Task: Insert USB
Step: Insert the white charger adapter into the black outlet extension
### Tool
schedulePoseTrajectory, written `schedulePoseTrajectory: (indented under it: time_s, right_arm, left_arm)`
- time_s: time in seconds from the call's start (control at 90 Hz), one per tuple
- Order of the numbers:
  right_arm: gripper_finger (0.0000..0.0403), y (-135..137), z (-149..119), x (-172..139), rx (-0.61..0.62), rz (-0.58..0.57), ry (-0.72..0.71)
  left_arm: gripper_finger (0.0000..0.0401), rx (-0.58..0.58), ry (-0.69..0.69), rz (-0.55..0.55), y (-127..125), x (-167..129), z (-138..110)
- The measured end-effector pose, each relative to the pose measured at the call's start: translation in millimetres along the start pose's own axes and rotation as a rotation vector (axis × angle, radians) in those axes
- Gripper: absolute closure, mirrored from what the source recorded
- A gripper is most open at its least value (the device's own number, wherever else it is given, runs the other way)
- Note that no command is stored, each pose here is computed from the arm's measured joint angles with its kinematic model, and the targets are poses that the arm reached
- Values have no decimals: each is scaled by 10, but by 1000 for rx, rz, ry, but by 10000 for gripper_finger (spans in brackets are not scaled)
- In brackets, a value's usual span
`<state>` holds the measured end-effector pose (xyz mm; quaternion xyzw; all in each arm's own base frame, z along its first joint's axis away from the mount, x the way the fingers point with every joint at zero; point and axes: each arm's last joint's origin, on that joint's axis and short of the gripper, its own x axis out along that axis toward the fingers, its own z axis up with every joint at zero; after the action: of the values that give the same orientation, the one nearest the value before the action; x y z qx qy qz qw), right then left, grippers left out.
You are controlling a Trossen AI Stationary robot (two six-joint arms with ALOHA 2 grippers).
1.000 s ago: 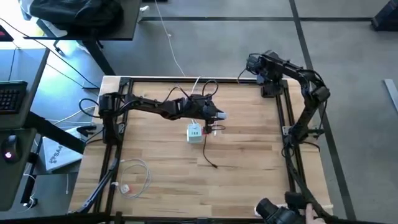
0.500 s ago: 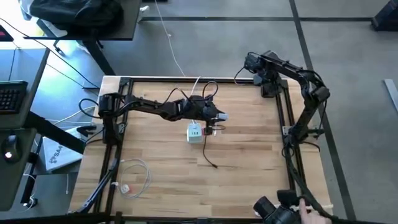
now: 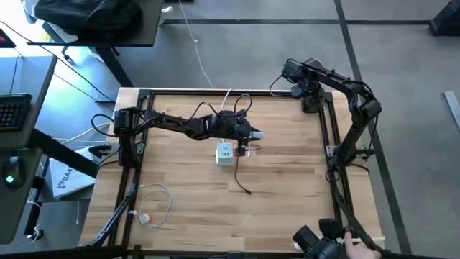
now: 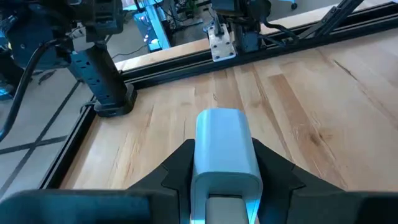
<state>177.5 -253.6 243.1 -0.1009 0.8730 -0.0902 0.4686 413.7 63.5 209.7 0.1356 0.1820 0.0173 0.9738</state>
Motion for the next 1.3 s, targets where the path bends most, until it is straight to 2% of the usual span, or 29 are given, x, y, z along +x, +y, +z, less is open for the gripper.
schedulePoseTrajectory:
  time_s: [0.1,0.244,0.433,0.567,0.711,0.8,0.967,1.211,1.3]
  right_arm:
    - [159,0,23,22,45,19,3]
    - [130,1,59,133,86,12,58]
    - [108,65,134,266,66,24,62]
    - [126,88,156,280,39,17,71]
    - [174,99,138,270,28,15,97]
    - [176,135,145,242,0,8,125]
    - [176,335,248,3,-68,-12,155]
    - [176,740,546,-531,-111,-13,-13]
    - [176,912,629,-634,-118,31,-65]
  left_arm:
    - [304,0,0,0,0,0,0]
    - [304,-1,1,-2,-1,0,-1]
    - [304,0,0,-3,-3,0,0]
    - [304,0,1,2,-3,0,0]
    - [304,0,-1,5,1,0,4]
    - [304,1,4,6,7,0,-4]
    - [304,31,57,33,29,-3,-52]
    - [304,49,99,82,73,-56,-40]
    - [304,47,107,88,102,-149,35]
